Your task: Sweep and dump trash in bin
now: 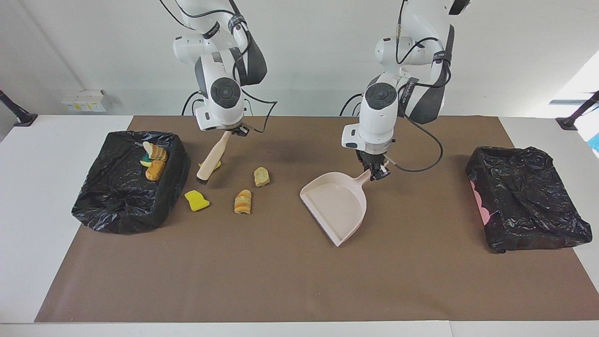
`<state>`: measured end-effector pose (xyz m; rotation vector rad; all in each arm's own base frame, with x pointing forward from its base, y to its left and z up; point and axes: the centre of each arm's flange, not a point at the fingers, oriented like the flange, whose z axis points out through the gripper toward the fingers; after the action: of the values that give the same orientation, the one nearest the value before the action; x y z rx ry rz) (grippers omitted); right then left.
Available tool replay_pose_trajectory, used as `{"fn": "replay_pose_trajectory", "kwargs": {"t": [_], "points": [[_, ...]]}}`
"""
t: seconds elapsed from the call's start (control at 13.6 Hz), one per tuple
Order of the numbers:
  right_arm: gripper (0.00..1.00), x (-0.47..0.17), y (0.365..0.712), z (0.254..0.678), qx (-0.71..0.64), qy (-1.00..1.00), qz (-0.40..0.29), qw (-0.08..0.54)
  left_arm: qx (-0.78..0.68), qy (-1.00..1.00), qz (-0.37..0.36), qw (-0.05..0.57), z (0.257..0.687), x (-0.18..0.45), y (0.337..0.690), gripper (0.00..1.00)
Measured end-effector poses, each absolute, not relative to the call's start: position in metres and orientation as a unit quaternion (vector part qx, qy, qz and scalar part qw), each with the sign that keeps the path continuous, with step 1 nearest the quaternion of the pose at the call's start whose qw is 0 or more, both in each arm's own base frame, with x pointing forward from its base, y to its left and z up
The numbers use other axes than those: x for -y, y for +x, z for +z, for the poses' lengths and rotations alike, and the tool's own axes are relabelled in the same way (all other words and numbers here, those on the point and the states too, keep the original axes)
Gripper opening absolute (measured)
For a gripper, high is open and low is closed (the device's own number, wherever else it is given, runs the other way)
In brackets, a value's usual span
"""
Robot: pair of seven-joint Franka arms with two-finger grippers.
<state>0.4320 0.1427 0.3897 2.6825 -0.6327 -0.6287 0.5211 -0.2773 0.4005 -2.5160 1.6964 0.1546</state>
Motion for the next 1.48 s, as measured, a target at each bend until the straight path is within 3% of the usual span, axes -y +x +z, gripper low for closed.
{"fn": "replay_pose_trajectory", "kwargs": {"t": [0.37,0.59,1.03,1.48], "points": [[0.26,-0.091,0.370,0.354,0.226,0.937,-0.215,0.161,-0.600,-0.797,0.045,0.054,0.385,0.281,0.503,0.31],[0.26,-0.065,0.356,0.348,0.219,0.943,-0.206,0.145,-0.612,-0.787,0.047,0.059,0.377,0.282,0.486,0.31],[0.26,-0.132,0.376,0.340,0.124,0.977,-0.140,0.105,-0.644,-0.762,0.033,0.063,0.369,0.283,0.471,0.31],[0.26,-0.210,0.438,0.342,0.000,0.989,-0.141,0.052,-0.648,-0.758,0.028,0.062,0.364,0.285,0.468,0.31]]}}
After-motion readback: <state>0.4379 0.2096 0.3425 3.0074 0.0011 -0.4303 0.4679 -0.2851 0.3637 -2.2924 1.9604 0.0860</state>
